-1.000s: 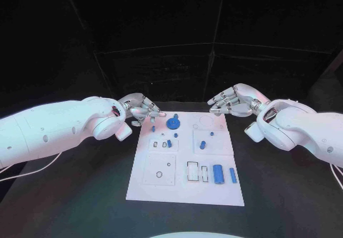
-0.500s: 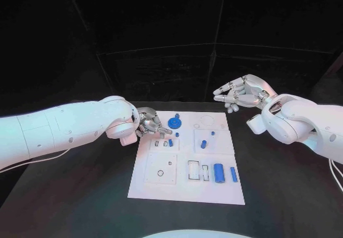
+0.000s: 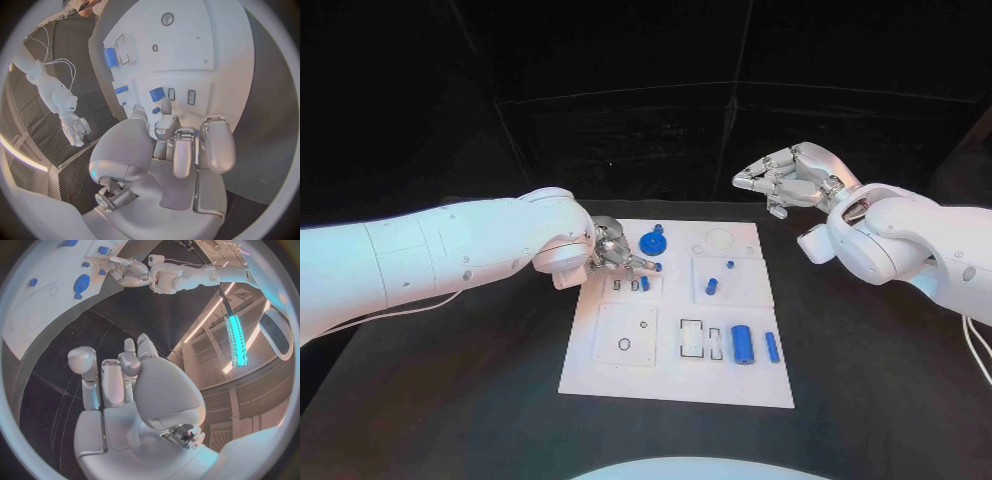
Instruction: Assemble the parts on the task board
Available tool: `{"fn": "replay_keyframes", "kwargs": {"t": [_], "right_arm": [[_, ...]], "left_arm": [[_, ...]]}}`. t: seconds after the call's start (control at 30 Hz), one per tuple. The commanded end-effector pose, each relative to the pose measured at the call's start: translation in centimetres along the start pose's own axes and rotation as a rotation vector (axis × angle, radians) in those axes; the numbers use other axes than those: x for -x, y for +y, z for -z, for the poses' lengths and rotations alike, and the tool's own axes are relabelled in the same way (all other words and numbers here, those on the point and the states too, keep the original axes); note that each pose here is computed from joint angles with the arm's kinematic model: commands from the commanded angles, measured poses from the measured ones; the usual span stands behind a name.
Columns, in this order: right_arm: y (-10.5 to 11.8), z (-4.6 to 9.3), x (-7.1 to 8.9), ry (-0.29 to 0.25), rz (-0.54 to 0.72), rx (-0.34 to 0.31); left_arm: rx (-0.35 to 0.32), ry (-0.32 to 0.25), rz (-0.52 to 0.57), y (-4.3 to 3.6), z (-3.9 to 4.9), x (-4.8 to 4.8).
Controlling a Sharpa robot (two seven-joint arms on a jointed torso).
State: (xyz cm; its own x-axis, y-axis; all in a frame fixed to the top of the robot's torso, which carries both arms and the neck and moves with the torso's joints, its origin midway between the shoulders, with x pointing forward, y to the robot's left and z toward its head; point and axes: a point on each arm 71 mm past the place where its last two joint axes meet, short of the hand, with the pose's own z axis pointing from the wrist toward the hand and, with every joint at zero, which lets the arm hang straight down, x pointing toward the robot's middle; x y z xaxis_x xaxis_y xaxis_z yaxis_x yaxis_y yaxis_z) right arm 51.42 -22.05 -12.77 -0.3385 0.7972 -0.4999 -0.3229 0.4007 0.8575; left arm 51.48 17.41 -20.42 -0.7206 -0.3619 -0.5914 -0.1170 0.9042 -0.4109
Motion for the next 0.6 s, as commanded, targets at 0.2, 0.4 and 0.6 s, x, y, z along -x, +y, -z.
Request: {"fn": "replay_keyframes", "kwargs": {"t": [0.2,0.4,0.6], "right_arm": [[0.2,-0.2,0.0,-0.018,0.033,0.001],[0.3,-0.3,-0.2,-0.015,0.034,-0.001],[0.3,-0.4,-0.3,-0.012,0.034,-0.005]], "left_arm": [[0.043,0.019,-0.035,-0.46,-0.26,-0.06],[0.052,0.042,-0.054,-0.78,-0.48,-0.2],[0.057,0.059,-0.069,-1.11,-0.65,-0.35]]}}
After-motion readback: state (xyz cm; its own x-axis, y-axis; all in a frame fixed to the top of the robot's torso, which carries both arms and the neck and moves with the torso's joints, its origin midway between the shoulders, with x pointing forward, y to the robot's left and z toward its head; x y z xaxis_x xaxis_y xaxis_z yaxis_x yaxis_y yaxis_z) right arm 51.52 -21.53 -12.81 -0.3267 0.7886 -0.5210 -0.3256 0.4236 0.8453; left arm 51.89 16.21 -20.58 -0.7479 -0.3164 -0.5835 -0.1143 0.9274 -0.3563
